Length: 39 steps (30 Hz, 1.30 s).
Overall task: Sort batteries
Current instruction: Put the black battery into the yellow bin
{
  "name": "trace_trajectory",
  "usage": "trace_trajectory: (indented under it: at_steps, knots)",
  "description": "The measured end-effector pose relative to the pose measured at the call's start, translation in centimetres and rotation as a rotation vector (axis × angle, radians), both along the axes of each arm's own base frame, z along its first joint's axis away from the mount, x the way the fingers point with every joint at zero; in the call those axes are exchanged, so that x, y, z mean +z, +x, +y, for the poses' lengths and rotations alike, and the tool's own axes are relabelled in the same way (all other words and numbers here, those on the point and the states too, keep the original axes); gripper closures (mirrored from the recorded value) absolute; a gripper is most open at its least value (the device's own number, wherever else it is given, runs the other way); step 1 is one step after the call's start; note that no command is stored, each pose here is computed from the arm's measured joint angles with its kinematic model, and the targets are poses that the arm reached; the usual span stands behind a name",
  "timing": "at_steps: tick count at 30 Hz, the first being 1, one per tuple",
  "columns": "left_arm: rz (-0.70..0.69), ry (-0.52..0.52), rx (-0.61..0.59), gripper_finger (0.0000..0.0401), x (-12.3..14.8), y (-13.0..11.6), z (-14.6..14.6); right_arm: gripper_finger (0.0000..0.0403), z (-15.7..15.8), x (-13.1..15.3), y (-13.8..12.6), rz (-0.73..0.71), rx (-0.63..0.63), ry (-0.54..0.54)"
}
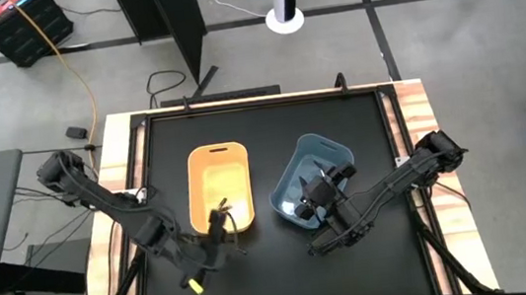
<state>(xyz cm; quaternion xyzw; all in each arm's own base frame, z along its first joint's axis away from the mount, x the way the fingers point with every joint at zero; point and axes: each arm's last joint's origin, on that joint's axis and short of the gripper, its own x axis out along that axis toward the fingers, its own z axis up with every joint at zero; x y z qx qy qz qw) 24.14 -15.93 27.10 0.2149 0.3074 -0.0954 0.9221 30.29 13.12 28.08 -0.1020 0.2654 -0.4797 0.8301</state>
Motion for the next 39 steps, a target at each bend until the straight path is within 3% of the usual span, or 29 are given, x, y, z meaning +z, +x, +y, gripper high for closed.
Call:
trace_trajectory:
  at_steps: [7,21,39]
  knots:
    - [0.149,-0.008,-0.078,0.023,-4.9,2.6,-2.0,0.0124,0.0,0.0,0.1,-0.012,0.004,-0.006]
    - [0.4,0.059,-0.024,0.023,-11.3,5.4,-2.8,0.0124,0.1,0.0,0.2,-0.026,0.004,0.001]
    - [0.482,0.071,0.064,0.023,-12.3,5.7,-0.9,0.0124,0.2,0.0,0.3,-0.02,0.012,-0.002]
